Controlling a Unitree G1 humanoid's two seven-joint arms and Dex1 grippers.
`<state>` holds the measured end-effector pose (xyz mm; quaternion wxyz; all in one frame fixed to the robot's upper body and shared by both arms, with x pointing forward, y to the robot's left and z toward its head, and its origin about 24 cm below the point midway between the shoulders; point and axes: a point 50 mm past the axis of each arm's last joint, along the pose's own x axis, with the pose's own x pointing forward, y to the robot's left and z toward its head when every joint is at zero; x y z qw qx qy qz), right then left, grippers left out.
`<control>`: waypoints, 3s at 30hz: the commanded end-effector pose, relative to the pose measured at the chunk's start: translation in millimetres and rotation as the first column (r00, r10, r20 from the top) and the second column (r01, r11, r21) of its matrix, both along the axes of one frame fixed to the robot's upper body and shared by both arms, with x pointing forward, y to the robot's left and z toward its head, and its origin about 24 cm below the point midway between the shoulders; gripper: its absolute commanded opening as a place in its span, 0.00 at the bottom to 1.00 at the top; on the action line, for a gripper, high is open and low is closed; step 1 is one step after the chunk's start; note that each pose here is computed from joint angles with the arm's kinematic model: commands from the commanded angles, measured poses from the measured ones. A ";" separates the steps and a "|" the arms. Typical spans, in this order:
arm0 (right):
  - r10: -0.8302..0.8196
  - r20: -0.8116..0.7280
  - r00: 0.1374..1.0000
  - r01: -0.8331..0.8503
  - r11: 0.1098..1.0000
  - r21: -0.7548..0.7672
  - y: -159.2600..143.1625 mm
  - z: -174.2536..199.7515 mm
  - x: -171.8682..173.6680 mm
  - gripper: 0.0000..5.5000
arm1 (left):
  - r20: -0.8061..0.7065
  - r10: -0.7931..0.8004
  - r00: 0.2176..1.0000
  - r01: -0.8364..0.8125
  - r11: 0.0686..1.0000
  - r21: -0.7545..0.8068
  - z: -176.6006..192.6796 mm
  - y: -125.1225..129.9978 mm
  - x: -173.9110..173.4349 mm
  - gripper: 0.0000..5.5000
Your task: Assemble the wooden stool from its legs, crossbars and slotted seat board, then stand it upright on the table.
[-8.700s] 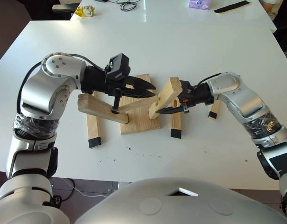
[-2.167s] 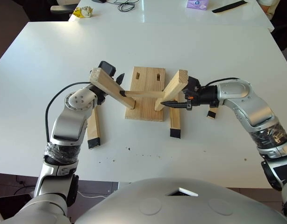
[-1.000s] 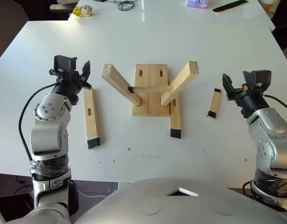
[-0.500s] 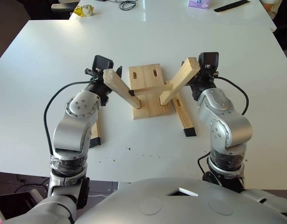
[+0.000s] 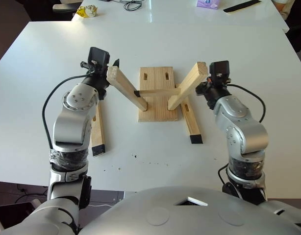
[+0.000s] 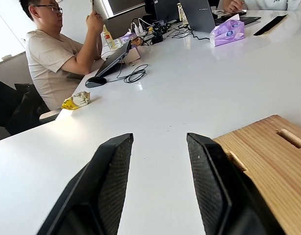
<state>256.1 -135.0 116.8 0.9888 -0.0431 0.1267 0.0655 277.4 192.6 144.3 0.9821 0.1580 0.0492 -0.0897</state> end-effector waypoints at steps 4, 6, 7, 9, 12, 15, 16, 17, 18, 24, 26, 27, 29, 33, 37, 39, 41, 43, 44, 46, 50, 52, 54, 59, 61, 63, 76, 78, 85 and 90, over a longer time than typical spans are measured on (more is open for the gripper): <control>0.088 -0.103 0.991 -0.098 0.991 -0.093 -24.0 -35.5 -10.6 0.62 | -0.005 0.011 1.000 -0.010 0.995 0.098 -17.4 19.5 3.2 0.37; 0.130 -0.102 0.986 -0.138 0.987 -0.081 -19.5 -41.5 -7.7 0.62 | -0.017 -0.003 1.000 0.004 0.994 0.105 -25.4 18.9 2.4 0.37; 0.147 -0.102 0.984 -0.155 0.985 -0.074 -17.0 -43.7 -6.7 0.62 | -0.021 -0.009 1.000 0.011 0.994 0.106 -28.6 18.3 2.0 0.37; 0.194 -0.097 0.976 -0.201 0.978 -0.064 -9.2 -45.9 -6.0 0.62 | -0.028 -0.019 0.999 0.022 0.994 0.111 -34.0 17.5 0.9 0.37; 0.292 -0.084 0.953 -0.296 0.954 -0.038 7.6 -45.5 -10.2 0.62 | -0.029 -0.022 0.999 0.025 0.994 0.109 -38.2 17.4 0.9 0.37; 0.346 -0.098 0.933 -0.351 0.936 -0.034 16.9 -50.5 -14.2 0.62 | -0.022 -0.022 0.999 0.025 0.995 0.101 -39.2 16.2 1.8 0.37; 0.354 -0.108 0.929 -0.360 0.932 -0.036 18.4 -53.6 -14.7 0.62 | -0.020 -0.022 1.000 0.024 0.995 0.098 -39.4 15.7 1.9 0.37; 0.362 -0.119 0.924 -0.369 0.929 -0.039 19.7 -56.6 -15.1 0.62 | -0.018 -0.022 1.000 0.024 0.995 0.096 -39.6 15.0 1.8 0.37; 0.372 -0.133 0.919 -0.380 0.924 -0.040 21.3 -60.4 -15.4 0.62 | -0.016 -0.022 1.000 0.023 0.995 0.094 -39.8 14.4 1.7 0.37; 0.361 -0.203 0.910 -0.378 0.924 -0.054 18.3 -86.5 -14.3 0.62 | -0.014 -0.023 1.000 0.024 0.996 0.083 -41.4 10.7 0.9 0.37; 0.337 -0.218 0.916 -0.357 0.932 -0.061 12.2 -94.7 -14.0 0.62 | -0.011 -0.019 1.000 0.020 0.996 0.081 -41.2 11.0 1.3 0.37; 0.321 -0.222 0.921 -0.342 0.938 -0.061 8.8 -97.3 -13.4 0.62 | -0.011 -0.018 1.000 0.019 0.997 0.081 -41.1 11.2 1.6 0.37; 0.288 -0.222 0.932 -0.311 0.947 -0.079 0.6 -100.1 -12.1 0.62 | -0.010 -0.016 1.000 0.016 0.997 0.081 -41.2 11.8 1.3 0.37; 0.232 -0.208 0.950 -0.253 0.964 -0.080 -16.2 -96.2 -14.5 0.62 | -0.010 0.000 1.000 0.001 0.997 0.083 -42.1 15.2 -1.0 0.37; 0.194 -0.206 0.959 -0.216 0.972 -0.091 -33.9 -89.1 -22.2 0.62 | -0.008 0.025 1.000 -0.024 0.996 0.085 -42.8 20.0 -4.0 0.37; 0.180 -0.215 0.960 -0.207 0.972 -0.110 -43.2 -87.5 -26.7 0.62 | -0.007 0.035 0.999 -0.034 0.996 0.085 -43.1 21.8 -5.8 0.37; 0.166 -0.227 0.960 -0.199 0.971 -0.130 -52.5 -86.6 -31.2 0.62 | -0.008 0.042 0.999 -0.041 0.995 0.086 -43.5 23.5 -7.5 0.37; 0.161 -0.230 0.960 -0.197 0.970 -0.142 -57.7 -84.4 -32.8 0.62 | -0.010 0.046 0.999 -0.045 0.995 0.089 -44.1 25.3 -9.2 0.37; 0.163 -0.225 0.961 -0.199 0.969 -0.145 -59.0 -81.7 -32.6 0.62 | -0.012 0.049 0.999 -0.047 0.994 0.095 -44.4 27.3 -10.6 0.37; 0.171 -0.191 0.967 -0.200 0.969 -0.145 -59.8 -71.1 -28.6 0.62 | -0.032 0.048 0.998 -0.044 0.993 0.113 -45.5 34.7 -16.6 0.37; 0.163 -0.089 0.983 -0.174 0.976 -0.130 -61.4 -44.2 -16.4 0.62 | -0.178 -0.043 0.983 0.063 0.992 0.112 -55.7 42.6 -38.4 0.37; 0.156 -0.046 0.987 -0.161 0.980 -0.119 -63.2 -34.0 -11.2 0.62 | -0.234 -0.108 0.966 0.133 0.987 0.095 -59.1 38.6 -46.0 0.37; 0.152 -0.011 0.988 -0.152 0.981 -0.119 -65.7 -25.9 -4.6 0.62 | -0.283 -0.187 0.941 0.215 0.974 0.073 -61.2 30.3 -52.5 0.37; 0.188 0.056 0.981 -0.180 0.977 -0.116 -69.7 -9.2 17.2 0.62 | -0.433 -0.392 0.812 0.416 0.908 -0.042 -62.9 11.9 -71.3 0.37; 0.219 0.077 0.973 -0.209 0.970 -0.122 -70.3 -3.1 27.6 0.62 | -0.472 -0.473 0.744 0.474 0.871 -0.125 -57.1 7.3 -76.1 0.37; 0.249 0.084 0.965 -0.237 0.963 -0.130 -72.0 0.7 38.4 0.62 | -0.479 -0.542 0.690 0.504 0.836 -0.218 -50.0 3.2 -78.0 0.37; 0.370 0.092 0.924 -0.360 0.926 -0.111 -61.6 2.6 83.8 0.62 | -0.431 -0.746 0.508 0.562 0.666 -0.491 -33.4 -28.5 -84.0 0.37; 0.420 0.104 0.902 -0.415 0.907 -0.067 -47.5 -1.1 92.2 0.62 | -0.432 -0.754 0.495 0.568 0.657 -0.495 -37.1 -36.7 -83.1 0.37; 0.568 0.100 0.817 -0.573 0.819 0.030 -17.7 -11.7 112.7 0.62 | -0.476 -0.664 0.576 0.564 0.745 -0.357 -59.1 -51.0 -63.6 0.37; 0.628 0.049 0.777 -0.629 0.774 0.068 -14.5 -20.8 118.5 0.62 | -0.497 -0.640 0.586 0.600 0.755 -0.265 -70.2 -52.2 -61.8 0.37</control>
